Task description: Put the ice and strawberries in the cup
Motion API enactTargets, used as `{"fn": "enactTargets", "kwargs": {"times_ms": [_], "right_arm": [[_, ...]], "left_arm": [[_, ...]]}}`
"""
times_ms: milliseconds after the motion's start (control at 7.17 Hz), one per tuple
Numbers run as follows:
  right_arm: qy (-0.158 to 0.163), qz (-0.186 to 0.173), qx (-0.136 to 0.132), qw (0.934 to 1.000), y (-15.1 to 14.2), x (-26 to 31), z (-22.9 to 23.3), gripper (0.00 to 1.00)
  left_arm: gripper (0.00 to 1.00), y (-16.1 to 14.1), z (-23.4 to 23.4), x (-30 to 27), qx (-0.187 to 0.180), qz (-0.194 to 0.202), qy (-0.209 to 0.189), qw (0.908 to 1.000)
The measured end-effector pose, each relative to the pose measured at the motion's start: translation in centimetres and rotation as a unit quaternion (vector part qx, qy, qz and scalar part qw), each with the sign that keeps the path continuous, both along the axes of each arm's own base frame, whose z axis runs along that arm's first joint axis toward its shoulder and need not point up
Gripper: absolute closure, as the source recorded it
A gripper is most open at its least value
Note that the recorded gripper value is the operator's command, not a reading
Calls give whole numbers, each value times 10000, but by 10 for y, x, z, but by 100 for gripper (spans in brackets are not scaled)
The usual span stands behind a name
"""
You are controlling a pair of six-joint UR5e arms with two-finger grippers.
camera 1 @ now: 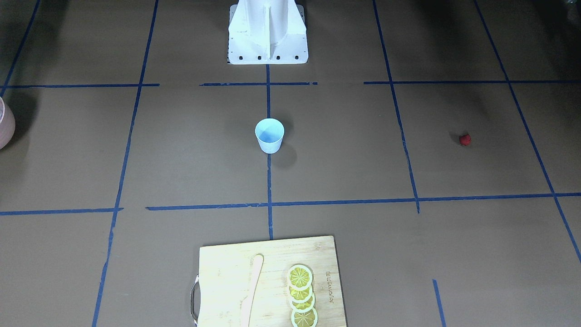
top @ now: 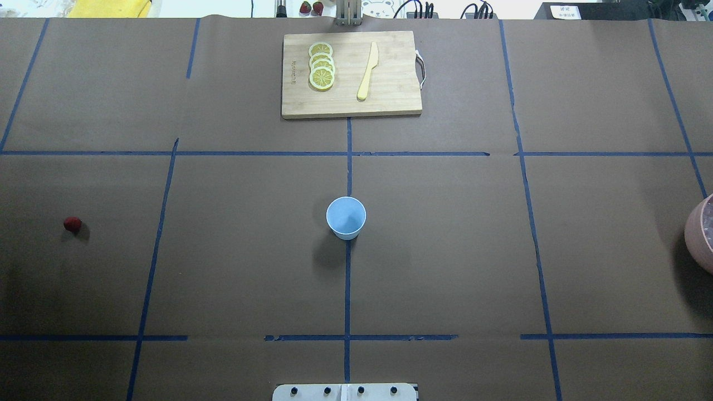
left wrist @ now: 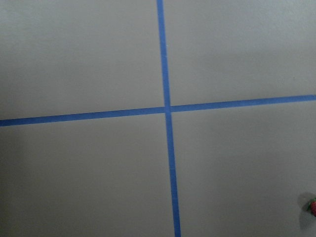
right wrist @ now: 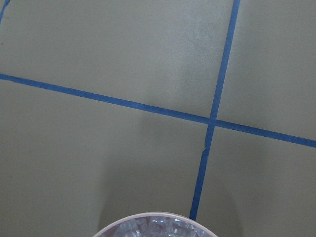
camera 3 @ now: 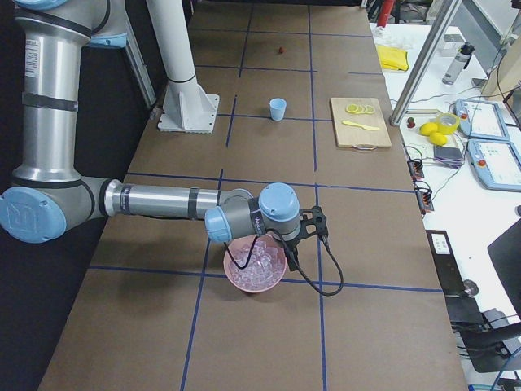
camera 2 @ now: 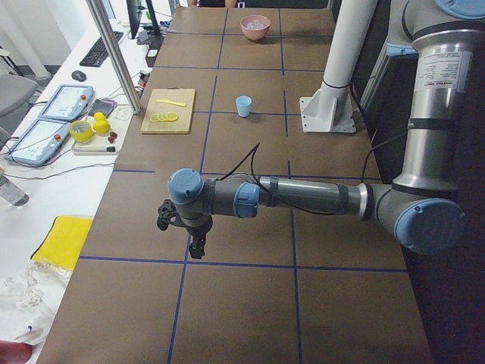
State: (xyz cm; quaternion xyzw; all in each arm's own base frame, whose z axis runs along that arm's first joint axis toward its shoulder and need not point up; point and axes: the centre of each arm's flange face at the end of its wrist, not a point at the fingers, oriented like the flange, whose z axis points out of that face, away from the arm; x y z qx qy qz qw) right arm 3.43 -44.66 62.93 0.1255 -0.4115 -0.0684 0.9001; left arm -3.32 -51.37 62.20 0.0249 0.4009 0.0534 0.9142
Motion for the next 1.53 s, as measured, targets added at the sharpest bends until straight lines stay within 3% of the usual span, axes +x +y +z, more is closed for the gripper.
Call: {"fn": "enactTargets", "kwargs": {"times_ms": [419,558,977,1535], "right_arm": [[304,-317,176,9989,7,-40,0,4],[443,-399,176,9981,14,-48,4,10],[858,-703,204,9936,26,-72,18,12],[1046,-1171,472,9865,32,-84,27,18]], "left_arm": [[0,-1,-1,1,23,6,23,10000],[0,-1,-1,1,30,7,26,10000],[0,0,-1,1,32,12,31,10000],[0,0,0,1,30,17,31,10000]]}}
